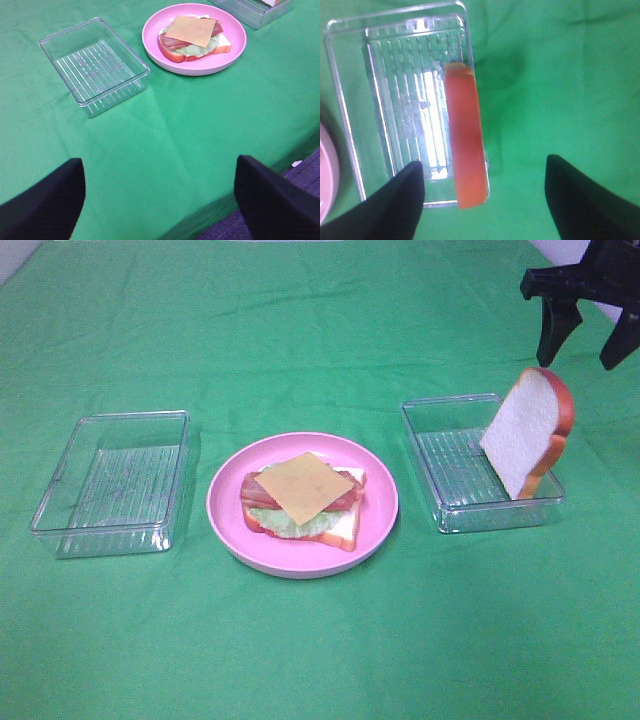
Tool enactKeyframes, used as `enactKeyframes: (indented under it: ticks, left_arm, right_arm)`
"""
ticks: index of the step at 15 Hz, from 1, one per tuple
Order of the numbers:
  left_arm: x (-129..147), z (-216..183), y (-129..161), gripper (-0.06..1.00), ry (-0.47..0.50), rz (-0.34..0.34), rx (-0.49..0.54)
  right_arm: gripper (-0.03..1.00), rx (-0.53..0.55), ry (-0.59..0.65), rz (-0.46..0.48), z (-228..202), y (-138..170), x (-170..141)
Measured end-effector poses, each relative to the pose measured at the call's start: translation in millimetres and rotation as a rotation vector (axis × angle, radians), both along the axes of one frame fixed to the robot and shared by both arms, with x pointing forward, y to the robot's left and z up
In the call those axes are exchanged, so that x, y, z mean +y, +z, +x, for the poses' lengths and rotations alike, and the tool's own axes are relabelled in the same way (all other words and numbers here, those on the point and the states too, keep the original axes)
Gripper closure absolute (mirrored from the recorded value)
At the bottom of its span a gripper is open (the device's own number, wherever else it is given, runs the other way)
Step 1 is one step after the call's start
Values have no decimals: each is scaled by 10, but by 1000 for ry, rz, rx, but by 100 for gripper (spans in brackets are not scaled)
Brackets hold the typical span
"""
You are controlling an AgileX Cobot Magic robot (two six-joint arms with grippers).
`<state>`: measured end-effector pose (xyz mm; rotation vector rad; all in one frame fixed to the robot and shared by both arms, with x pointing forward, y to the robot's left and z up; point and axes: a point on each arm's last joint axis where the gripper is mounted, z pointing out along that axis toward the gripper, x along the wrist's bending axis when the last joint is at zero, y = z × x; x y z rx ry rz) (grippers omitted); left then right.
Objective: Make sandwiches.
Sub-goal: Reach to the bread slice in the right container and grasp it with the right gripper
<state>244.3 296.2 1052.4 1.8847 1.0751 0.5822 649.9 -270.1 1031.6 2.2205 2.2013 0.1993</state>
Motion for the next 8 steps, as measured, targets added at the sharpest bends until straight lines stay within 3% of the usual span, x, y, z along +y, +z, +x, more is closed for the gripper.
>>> enactKeyframes:
  ticks: [8]
  left_arm:
    - [0,0,0,17,0,0,0]
  right_arm:
    - [32,69,8,54,34,-366,54]
